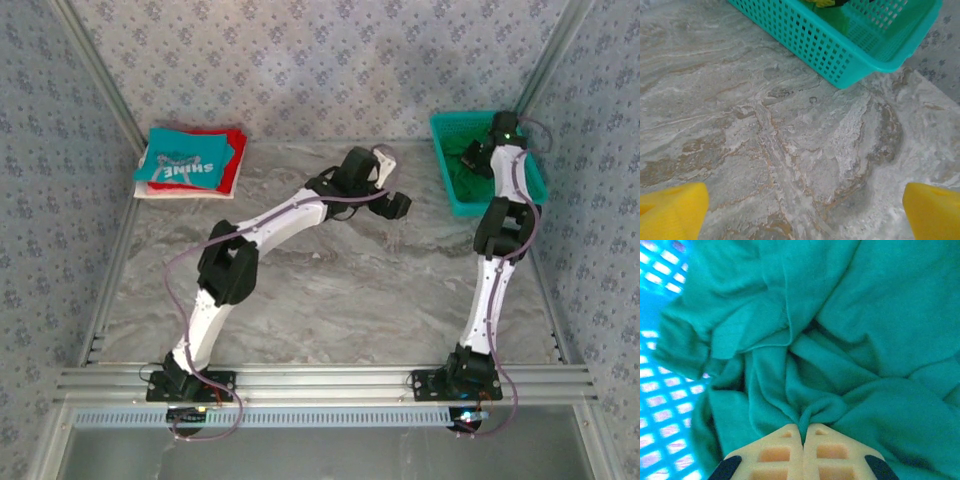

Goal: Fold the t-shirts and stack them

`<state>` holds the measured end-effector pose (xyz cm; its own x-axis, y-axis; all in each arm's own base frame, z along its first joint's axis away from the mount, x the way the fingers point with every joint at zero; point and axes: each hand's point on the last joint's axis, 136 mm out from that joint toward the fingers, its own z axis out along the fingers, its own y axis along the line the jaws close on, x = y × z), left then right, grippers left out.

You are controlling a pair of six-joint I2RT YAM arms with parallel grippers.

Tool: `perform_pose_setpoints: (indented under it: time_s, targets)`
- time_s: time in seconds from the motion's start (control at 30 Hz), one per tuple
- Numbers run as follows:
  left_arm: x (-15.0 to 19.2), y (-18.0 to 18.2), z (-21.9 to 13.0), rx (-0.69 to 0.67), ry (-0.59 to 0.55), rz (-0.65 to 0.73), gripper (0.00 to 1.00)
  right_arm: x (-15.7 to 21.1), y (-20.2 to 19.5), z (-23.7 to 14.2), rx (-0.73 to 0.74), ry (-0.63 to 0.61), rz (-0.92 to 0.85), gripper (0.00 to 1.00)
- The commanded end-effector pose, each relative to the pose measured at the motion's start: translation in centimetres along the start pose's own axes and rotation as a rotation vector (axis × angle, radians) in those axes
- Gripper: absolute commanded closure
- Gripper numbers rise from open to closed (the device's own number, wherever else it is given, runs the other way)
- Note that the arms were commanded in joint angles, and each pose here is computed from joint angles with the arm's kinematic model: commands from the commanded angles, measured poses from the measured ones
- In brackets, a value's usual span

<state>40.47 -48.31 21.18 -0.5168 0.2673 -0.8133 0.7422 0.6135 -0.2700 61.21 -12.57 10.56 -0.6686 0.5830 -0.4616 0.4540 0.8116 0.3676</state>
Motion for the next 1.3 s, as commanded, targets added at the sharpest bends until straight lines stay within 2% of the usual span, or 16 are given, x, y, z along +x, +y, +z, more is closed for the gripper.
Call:
perform_pose_setpoints:
  time_s: [0.0, 0.1, 0.23, 0.33, 0.43, 0.53, 0.7, 0.83, 0.97, 1.03, 1.1, 1.13, 1.17, 1.2, 1.27]
  targets:
    - [-9.0, -3.5, -8.7, 0.045, -0.276, 0.033, 0.0, -5.9, 5.2, -12.2, -0.11, -0.226, -0.025, 1.0]
    - [-11.4, -4.3, -13.7, 0.057, -0.393, 0.026, 0.0, -7.6, 7.3, -18.7, -0.156, -0.336, -0.037, 1.0]
    - [-13.3, -5.0, -20.6, 0.062, -0.52, 0.029, 0.0, -8.1, 9.8, -26.7, -0.183, -0.464, -0.079, 1.0]
    - [-13.6, -4.8, -24.8, 0.025, -0.592, 0.053, 0.0, -7.8, 11.3, -31.9, -0.19, -0.556, -0.099, 1.0]
    - [-13.2, -4.3, -27.9, -0.005, -0.622, 0.054, 0.0, -6.6, 13.2, -35.9, -0.257, -0.593, -0.109, 1.0]
    - [-12.4, -3.8, -30.5, -0.028, -0.643, 0.043, 0.0, -4.2, 16.3, -40.5, -0.315, -0.652, -0.191, 1.0]
    - [-9.7, -3.1, -34.1, -0.08, -0.648, 0.049, 0.0, 2.3, 22.3, -48.0, -0.457, -0.715, -0.41, 1.0]
    - [-7.3, -1.8, -37.2, -0.153, -0.668, 0.034, 0.01, 7.3, 25.2, -52.0, -0.587, -0.741, -0.486, 1.0]
    - [-4.4, 0.6, -39.3, -0.281, -0.673, 0.006, 0.0, 11.4, 26.8, -50.9, -0.703, -0.657, -0.405, 1.0]
    - [-2.9, 2.0, -39.3, -0.333, -0.641, -0.007, 0.0, 12.9, 27.0, -47.8, -0.737, -0.594, -0.317, 0.91]
    - [-1.0, 4.4, -38.3, -0.396, -0.578, -0.044, 0.0, 13.8, 26.1, -42.8, -0.677, -0.535, -0.231, 0.71]
    - [0.0, 5.6, -37.6, -0.419, -0.548, -0.065, 0.0, 13.9, 25.5, -40.4, -0.632, -0.519, -0.209, 0.66]
    - [1.2, 7.0, -36.8, -0.444, -0.514, -0.094, 0.0, 14.1, 24.4, -37.1, -0.563, -0.483, -0.188, 0.57]
    - [2.5, 8.5, -35.8, -0.466, -0.478, -0.134, 0.0, 14.5, 23.2, -33.7, -0.489, -0.44, -0.172, 0.37]
    - [5.1, 10.7, -33.7, -0.465, -0.406, -0.217, 0.0, 15.0, 21.3, -28.3, -0.406, -0.339, -0.165, 0.13]
